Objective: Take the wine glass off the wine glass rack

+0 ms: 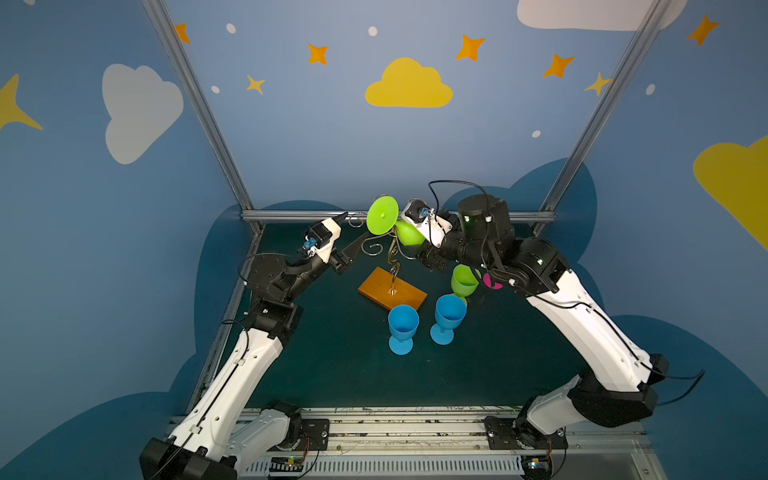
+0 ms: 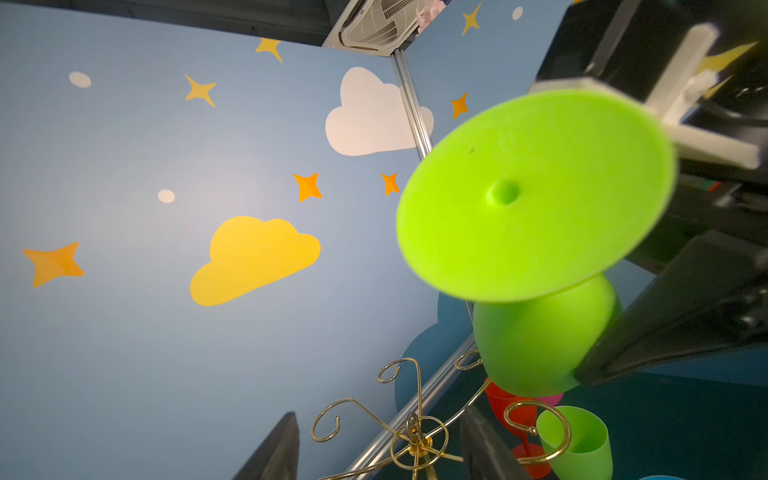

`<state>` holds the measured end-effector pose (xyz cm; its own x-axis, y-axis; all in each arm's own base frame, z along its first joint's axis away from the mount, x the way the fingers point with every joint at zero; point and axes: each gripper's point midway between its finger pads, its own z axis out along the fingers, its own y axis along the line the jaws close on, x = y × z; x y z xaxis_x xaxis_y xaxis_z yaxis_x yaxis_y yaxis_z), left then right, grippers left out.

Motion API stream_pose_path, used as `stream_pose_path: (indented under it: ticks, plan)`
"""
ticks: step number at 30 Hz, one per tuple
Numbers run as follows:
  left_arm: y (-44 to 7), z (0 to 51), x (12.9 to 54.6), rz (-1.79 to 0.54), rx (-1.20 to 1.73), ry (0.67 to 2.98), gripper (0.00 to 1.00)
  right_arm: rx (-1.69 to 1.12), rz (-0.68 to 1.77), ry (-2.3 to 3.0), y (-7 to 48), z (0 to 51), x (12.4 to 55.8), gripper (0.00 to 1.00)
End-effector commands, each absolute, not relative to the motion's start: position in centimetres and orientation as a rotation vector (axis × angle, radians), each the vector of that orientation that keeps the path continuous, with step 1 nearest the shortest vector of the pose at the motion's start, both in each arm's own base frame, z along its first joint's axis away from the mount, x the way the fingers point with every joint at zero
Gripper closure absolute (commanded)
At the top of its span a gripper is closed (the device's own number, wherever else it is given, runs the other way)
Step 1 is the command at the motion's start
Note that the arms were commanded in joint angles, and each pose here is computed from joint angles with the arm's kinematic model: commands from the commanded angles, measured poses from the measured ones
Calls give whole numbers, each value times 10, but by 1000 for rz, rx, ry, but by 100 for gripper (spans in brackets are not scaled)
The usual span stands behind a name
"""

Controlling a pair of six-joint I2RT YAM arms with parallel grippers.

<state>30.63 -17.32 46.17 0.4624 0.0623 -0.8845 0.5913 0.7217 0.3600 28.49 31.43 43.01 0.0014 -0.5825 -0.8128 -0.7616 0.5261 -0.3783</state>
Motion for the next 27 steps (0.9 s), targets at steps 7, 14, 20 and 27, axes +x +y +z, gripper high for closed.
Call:
stream_pose_path:
  ticks: [7, 14, 20, 27]
  plan:
    - [-184, 468, 286, -325, 816, 947, 41, -1095, 229, 1870, 309, 407, 275, 81]
    - [-190, 464, 285, -323, 840, 947, 45, -1146, 262, 1909, 324, 396, 268, 83]
    - [-191, 466, 285, -298, 844, 937, 50, -1193, 259, 1938, 332, 387, 262, 85]
    - [-184, 478, 280, -241, 816, 905, 50, -1211, 234, 1936, 333, 384, 261, 87]
